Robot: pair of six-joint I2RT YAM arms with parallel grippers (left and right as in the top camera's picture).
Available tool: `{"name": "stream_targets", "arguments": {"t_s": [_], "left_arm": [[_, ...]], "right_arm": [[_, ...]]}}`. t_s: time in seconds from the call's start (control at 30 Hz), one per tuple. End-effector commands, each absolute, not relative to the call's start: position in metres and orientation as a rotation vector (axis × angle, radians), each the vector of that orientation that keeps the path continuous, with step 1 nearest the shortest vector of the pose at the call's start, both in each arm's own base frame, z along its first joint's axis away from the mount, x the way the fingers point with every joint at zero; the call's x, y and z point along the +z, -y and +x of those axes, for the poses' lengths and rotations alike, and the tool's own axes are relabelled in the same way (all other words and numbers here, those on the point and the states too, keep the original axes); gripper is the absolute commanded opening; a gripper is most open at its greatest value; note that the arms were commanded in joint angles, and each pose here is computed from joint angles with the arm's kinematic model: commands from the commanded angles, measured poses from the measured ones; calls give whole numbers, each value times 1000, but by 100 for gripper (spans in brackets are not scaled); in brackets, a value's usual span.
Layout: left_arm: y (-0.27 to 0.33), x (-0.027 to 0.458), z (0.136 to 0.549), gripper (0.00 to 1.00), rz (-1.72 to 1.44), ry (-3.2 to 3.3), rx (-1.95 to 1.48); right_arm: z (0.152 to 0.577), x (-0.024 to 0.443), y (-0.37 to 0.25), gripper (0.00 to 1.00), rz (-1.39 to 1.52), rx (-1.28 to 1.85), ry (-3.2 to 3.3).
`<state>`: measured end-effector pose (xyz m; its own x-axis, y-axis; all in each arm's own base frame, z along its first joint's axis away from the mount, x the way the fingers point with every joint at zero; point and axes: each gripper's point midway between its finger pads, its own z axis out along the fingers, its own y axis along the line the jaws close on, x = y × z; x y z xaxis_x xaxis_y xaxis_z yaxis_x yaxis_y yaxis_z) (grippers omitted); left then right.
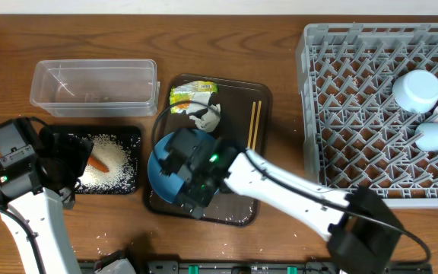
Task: Sort waste into correct bins and load items into the dishwasher rack
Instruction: 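Reach the right gripper to the blue plate rim and grasp it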
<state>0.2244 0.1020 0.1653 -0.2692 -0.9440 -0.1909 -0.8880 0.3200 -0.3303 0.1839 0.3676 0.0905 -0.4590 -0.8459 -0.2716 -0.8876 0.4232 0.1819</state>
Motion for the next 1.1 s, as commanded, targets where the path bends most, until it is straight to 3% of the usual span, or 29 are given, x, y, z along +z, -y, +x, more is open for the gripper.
{"name": "stream_targets", "arguments": {"t_s": [0.0,0.2,0.3,0.37,0.5,0.7,0.87,1.07], "left_arm": [[-107,171,225,97,-1643,-2218,-203],[-107,171,225,97,-1643,-2218,-203],[-107,171,225,97,-1642,-2217,-203],[-107,171,225,97,-1642,-2217,-203],[-107,171,225,97,-1642,-2217,-203],[-107,171,225,97,-1643,-2218,-203],[-107,171,225,97,-1643,-2218,-203],[-107,171,225,98,-1642,-2217,-203]], "right_arm": [[177,77,-376,98,-1616,398,-2490],[164,56,-386,95,-1650,385,-2510],[158,42,-392,88,-1626,383,-2549],[154,33,-396,78,-1639,380,-2552],[149,22,-398,68,-1659,346,-2555],[158,22,-400,39,-1582,306,-2562],[161,28,-404,5,-1549,319,-2569],[163,45,-417,1,-1508,379,-2565]]}}
